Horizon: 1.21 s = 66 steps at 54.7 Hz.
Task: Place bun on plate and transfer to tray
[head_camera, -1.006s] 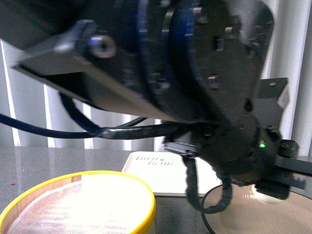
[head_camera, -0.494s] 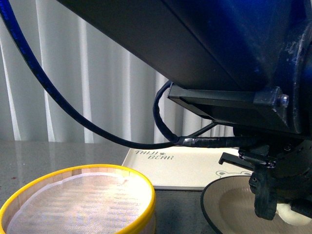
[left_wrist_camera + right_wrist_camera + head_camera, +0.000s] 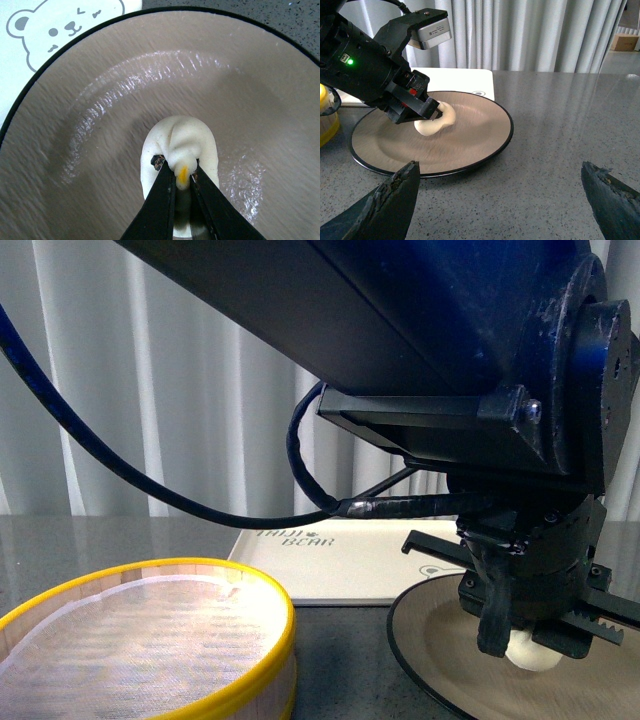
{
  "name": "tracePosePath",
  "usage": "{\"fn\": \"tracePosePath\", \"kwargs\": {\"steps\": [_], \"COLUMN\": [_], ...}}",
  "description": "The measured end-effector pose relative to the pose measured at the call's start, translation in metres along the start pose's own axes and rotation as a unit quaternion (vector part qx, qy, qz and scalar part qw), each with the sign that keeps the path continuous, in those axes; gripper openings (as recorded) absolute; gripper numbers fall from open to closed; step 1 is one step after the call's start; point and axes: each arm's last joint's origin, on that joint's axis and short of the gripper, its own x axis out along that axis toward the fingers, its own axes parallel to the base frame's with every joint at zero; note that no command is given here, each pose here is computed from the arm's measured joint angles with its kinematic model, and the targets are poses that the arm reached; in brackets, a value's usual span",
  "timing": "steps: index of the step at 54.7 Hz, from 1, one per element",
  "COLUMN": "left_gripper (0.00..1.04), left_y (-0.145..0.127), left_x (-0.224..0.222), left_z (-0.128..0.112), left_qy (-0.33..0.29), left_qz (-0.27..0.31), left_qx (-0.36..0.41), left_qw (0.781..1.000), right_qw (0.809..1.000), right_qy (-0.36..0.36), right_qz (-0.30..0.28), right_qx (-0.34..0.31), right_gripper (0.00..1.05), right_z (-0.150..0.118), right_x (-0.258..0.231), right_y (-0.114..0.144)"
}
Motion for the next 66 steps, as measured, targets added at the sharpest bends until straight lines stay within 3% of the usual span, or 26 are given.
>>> {"fn": "tracePosePath", "kwargs": {"steps": [7,32,52,66], "left_gripper": [0.09,1.00,0.98,0.98], "left_y": [0.000,0.000,0.002,0.015], "left_x": [0.001,0.002,0.000,-0.008], "left_z": [-0.001,0.002,0.007,0.015], "left_qy": [0.004,-0.002,-0.002,-0.016], "left_qz": [0.008,0.000,0.013,-0.019], "left_qx": [0.000,-0.007,-0.011,-0.042], "left_qw": [1.000,1.000,1.000,0.999], "right_qw": [1.000,1.000,1.000,1.000], "right_qy": [0.000,0.000,0.000,0.000], "right_qz": [0.000,0.000,0.000,0.000], "right_qx": [0.000,0.000,0.000,0.000], "right_gripper": [0.96,0.96,0.96,0.96], "right_z": [0.000,0.000,0.000,0.000], "right_x": [0.000,0.000,0.000,0.000], "right_y": [0.000,0.000,0.000,0.000]}}
